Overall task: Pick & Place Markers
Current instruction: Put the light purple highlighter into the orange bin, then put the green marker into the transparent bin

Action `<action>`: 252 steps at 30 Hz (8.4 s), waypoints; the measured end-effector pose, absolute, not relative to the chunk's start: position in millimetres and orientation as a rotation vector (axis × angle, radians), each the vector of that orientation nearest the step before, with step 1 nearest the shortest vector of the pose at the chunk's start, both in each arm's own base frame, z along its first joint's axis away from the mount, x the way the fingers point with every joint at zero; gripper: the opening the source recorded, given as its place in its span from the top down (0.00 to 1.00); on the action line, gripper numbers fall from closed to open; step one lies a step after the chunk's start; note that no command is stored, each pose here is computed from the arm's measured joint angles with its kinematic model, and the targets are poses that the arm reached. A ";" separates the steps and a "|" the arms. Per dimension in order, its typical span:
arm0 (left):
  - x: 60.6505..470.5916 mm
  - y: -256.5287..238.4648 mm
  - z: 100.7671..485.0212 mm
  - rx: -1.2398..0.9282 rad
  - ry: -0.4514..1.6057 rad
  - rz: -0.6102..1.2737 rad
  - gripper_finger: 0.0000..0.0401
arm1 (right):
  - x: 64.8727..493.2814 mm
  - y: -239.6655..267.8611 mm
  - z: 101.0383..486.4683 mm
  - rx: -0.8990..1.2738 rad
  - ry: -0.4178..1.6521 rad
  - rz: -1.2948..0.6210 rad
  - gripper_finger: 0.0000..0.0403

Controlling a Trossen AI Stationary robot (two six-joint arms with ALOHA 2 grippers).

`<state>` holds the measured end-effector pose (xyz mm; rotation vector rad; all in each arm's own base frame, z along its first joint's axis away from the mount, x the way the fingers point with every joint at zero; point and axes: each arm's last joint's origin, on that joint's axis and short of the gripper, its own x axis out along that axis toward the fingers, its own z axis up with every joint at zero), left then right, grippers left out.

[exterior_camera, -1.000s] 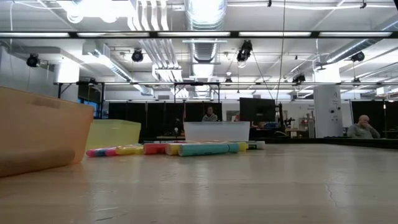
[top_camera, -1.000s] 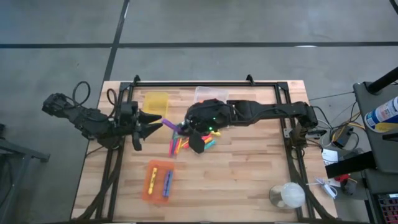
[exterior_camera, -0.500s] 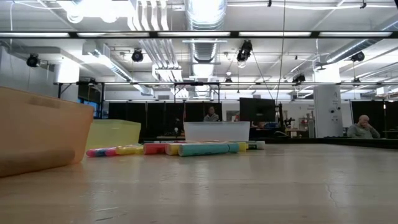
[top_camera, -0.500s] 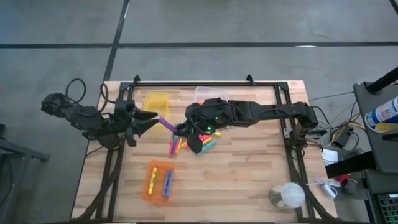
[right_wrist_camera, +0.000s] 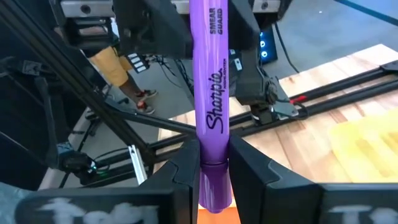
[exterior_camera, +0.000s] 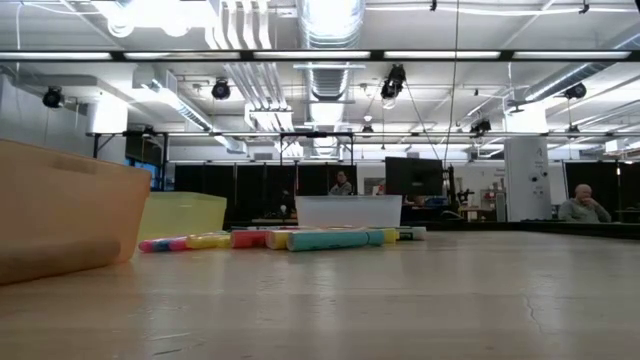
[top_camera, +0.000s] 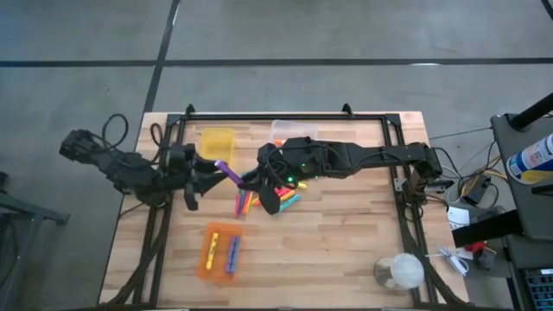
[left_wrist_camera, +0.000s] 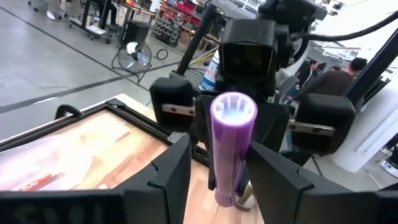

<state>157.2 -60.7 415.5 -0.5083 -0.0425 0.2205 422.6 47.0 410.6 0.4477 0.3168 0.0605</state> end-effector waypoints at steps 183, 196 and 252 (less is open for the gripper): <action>136.4 -50.5 381.5 -0.824 0.102 0.276 0.58 | 323.3 -89.4 147.3 0.244 1.370 -0.166 0.64; 136.4 -50.5 381.4 -0.828 0.101 0.277 0.58 | 318.3 -88.8 134.5 0.381 1.317 -0.285 0.74; 163.6 -61.6 408.2 -0.376 -0.138 0.291 0.58 | 421.9 32.9 412.8 0.139 0.299 -0.103 0.83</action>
